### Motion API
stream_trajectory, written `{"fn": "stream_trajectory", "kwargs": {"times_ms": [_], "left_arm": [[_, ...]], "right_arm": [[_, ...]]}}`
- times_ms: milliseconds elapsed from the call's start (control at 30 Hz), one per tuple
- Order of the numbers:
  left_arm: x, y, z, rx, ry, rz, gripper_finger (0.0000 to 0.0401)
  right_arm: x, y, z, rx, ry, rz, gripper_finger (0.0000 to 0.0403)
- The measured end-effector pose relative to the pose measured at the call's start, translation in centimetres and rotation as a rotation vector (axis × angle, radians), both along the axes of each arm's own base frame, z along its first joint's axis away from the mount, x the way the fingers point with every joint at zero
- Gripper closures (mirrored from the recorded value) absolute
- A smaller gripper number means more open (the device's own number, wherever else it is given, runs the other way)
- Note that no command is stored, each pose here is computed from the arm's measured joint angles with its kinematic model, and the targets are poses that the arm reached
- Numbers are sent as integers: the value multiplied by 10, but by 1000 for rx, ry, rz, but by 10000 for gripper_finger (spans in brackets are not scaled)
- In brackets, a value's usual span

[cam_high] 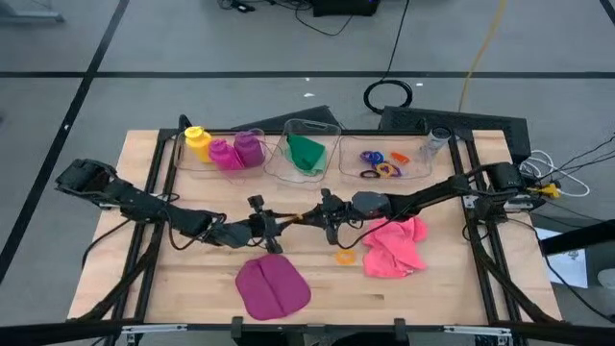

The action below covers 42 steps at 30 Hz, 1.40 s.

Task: Pick & Place Sports Items
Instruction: Put the left yellow spring keychain into the right transparent bin

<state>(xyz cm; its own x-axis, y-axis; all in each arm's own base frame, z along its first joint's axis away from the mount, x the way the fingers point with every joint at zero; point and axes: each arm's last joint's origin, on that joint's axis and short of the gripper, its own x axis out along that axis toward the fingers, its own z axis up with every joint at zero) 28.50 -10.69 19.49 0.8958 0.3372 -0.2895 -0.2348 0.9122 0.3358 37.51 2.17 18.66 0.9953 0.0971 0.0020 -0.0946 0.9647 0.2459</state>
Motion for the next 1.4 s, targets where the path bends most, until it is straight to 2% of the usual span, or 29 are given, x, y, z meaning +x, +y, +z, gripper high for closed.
{"fn": "stream_trajectory", "kwargs": {"times_ms": [333,567,767,833,900,1000,1067,1233,1400], "left_arm": [[0,-1,0,-15,-2,2,209],[-5,-9,0,15,11,-18,159],[-18,-16,16,-9,-12,-51,142],[-27,-24,23,-66,2,-157,140],[-37,-26,28,-87,23,-184,141],[-43,-19,38,-114,-1,-105,141],[-50,-22,38,-126,26,-132,141],[-60,-19,40,-148,50,-99,141],[-61,-18,37,-164,74,-84,141]], "right_arm": [[0,0,-1,-7,3,6,402],[0,0,-1,-7,1,8,402],[1,-3,3,-5,-27,4,402],[1,-12,5,2,-32,-86,402],[1,-18,4,5,-28,-132,403],[1,-10,4,2,-23,-63,403],[1,-7,3,-2,-20,-32,403],[-3,-16,10,-13,12,-77,403],[-17,-18,32,-94,105,-67,403]]}}
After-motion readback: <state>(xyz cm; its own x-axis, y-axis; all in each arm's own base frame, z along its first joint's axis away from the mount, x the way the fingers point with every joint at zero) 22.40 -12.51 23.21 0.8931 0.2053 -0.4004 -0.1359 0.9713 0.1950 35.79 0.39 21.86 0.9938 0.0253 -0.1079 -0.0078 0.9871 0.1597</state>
